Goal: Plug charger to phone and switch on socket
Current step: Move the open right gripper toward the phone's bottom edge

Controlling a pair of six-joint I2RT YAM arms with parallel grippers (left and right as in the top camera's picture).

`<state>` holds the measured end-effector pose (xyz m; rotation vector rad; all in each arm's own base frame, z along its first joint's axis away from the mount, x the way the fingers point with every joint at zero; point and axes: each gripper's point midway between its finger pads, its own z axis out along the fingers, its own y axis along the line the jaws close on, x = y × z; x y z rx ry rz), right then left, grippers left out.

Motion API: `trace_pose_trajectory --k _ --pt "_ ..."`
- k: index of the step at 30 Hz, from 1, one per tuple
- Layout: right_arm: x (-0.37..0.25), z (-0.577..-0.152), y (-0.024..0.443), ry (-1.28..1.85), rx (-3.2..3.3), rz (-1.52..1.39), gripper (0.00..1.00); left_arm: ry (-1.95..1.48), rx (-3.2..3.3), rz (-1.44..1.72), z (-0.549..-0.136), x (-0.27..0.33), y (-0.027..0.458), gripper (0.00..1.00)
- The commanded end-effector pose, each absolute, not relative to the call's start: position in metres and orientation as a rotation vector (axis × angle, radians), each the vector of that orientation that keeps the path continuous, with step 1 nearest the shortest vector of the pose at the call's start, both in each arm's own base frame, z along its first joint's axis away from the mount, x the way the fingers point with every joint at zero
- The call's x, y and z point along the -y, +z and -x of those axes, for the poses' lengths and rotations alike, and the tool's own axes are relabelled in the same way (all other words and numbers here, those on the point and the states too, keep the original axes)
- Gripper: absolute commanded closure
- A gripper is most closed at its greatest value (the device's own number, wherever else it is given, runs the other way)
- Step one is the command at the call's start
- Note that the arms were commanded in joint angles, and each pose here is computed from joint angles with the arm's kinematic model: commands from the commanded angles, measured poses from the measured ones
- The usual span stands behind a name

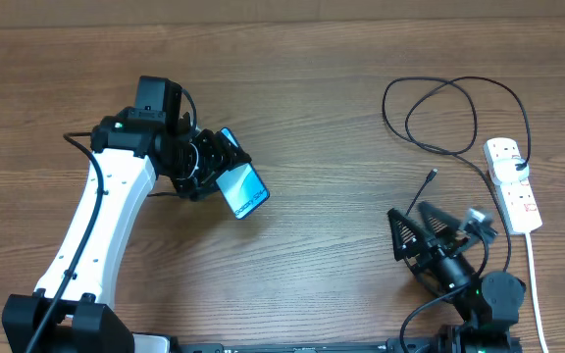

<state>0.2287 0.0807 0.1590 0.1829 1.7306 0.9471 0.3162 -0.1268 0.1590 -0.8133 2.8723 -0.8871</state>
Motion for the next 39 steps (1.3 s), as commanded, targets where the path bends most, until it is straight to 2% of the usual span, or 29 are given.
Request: trace_pose_trajectory --k 1,6,10,18,28,33,39 --pt "-0.111 -0.209 0.149 1.254 -1.847 -0.194 0.00 -1.071 -2.837 0.933 -0.316 0.145 0.168 0.57" --pt "-0.129 -0.199 0.160 1.431 -1.942 -0.170 0.00 -1.092 -2.806 0.983 -0.322 0.147 0.171 0.57" --pt "-0.135 -0.205 0.176 1.447 -1.969 -0.112 0.00 -1.110 -2.784 1.008 -0.326 0.149 0.173 0.57" --pt "-0.179 -0.231 0.187 1.451 -1.977 0.092 0.00 -1.155 -2.728 1.044 -0.336 0.161 0.179 0.57" --pt "-0.213 -0.287 0.181 1.350 -1.811 0.031 0.00 -1.187 -2.664 1.114 -0.347 0.166 0.185 0.57" --pt "-0.232 -0.298 0.163 1.282 -1.786 0.036 0.00 -1.195 -2.652 1.118 -0.350 0.166 0.186 0.56" --pt "-0.256 -0.311 0.175 1.295 -1.742 0.081 0.04 -1.186 -2.651 1.120 -0.350 0.165 0.185 0.56"
